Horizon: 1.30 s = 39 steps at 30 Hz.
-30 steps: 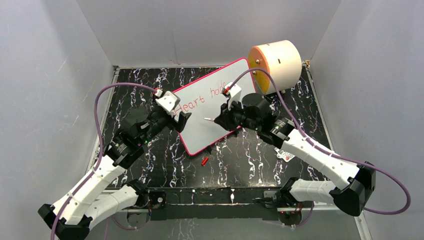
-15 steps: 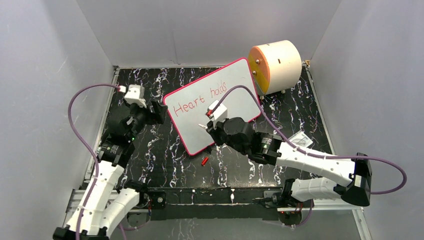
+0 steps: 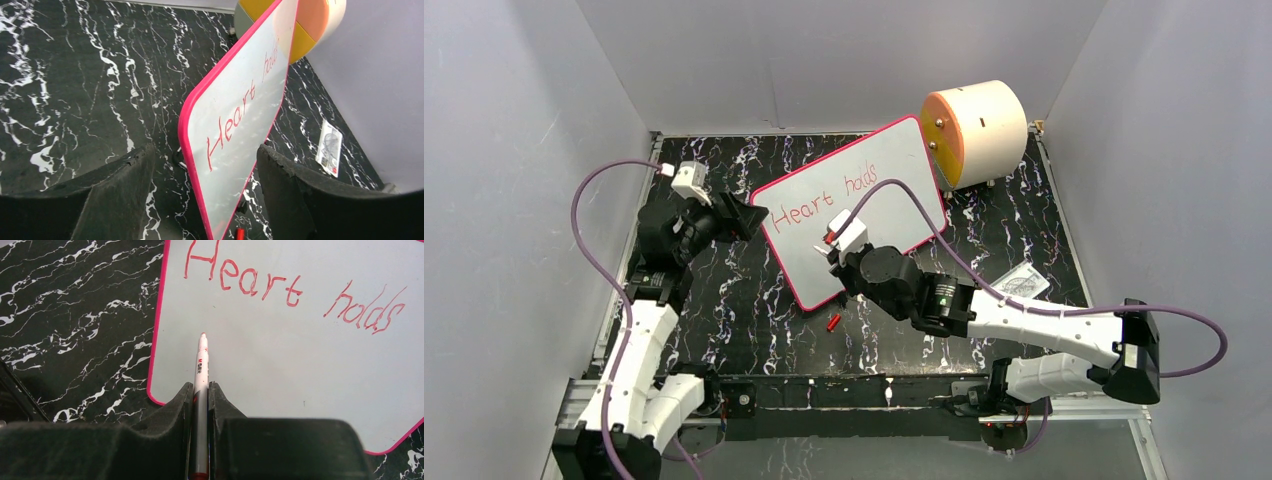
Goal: Write a sentence on the whiteboard
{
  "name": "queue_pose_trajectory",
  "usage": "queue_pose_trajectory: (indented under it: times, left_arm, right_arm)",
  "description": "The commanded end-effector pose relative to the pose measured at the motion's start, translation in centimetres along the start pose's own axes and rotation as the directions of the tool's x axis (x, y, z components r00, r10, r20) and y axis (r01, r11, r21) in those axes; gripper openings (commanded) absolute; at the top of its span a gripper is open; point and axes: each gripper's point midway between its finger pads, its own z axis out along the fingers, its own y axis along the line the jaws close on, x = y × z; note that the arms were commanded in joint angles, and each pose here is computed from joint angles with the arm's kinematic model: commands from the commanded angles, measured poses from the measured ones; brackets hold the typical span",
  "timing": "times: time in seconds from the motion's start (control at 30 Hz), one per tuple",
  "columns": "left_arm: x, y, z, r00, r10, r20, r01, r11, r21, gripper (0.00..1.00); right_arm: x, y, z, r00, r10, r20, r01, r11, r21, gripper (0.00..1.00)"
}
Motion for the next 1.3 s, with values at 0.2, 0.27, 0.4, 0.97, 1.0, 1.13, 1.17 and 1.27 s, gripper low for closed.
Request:
queue_pose_trajectory:
  times: [0.2, 0.27, 0.4, 0.97, 1.0, 1.13, 1.17, 1.27]
  left_arm:
    - [-2.5, 0.6, 2.0, 0.997, -0.076, 0.002, 0.075, 0.987, 0.142, 0.66]
    - [-2.6, 0.7, 2.4, 0.995, -0.1, -0.012, 0.101, 0.977, 0.186, 0.63]
    - [-2.1, -0.2, 3.2, 0.991, -0.116, -0.062, 0.129, 0.943, 0.306, 0.56]
    - [-0.1, -1.1, 4.2, 0.98, -0.124, -0.153, 0.182, 0.866, 0.465, 0.29]
    - [0.1, -1.2, 4.2, 0.98, -0.123, -0.159, 0.185, 0.863, 0.471, 0.29]
    - [0.6, -1.0, 4.3, 0.978, -0.124, -0.168, 0.19, 0.863, 0.469, 0.23]
    - [0.8, -1.0, 4.3, 0.977, -0.125, -0.174, 0.194, 0.861, 0.47, 0.2]
    - [1.1, -1.0, 4.2, 0.977, -0.114, -0.18, 0.188, 0.856, 0.481, 0.11]
  right_arm:
    - [-2.3, 0.7, 0.3, 0.994, 0.02, 0.107, -0.02, 1.0, -0.004, 0.0]
    - [-2.3, 1.0, 0.4, 0.994, 0.022, 0.111, -0.021, 1.0, -0.007, 0.0]
    - [-2.2, 1.4, 0.7, 0.994, 0.02, 0.11, -0.019, 1.0, -0.013, 0.0]
    - [-2.1, 2.2, 1.5, 0.994, -0.034, 0.108, 0.033, 0.999, 0.013, 0.0]
    - [-2.0, 2.2, 1.6, 0.993, -0.039, 0.108, 0.037, 0.999, 0.018, 0.0]
    - [-1.9, 2.1, 1.7, 0.993, -0.051, 0.104, 0.047, 0.998, 0.035, 0.0]
    - [-2.0, 2.1, 1.7, 0.993, -0.051, 0.105, 0.048, 0.998, 0.037, 0.0]
    - [-1.9, 2.2, 1.5, 0.993, -0.056, 0.103, 0.051, 0.998, 0.046, 0.0]
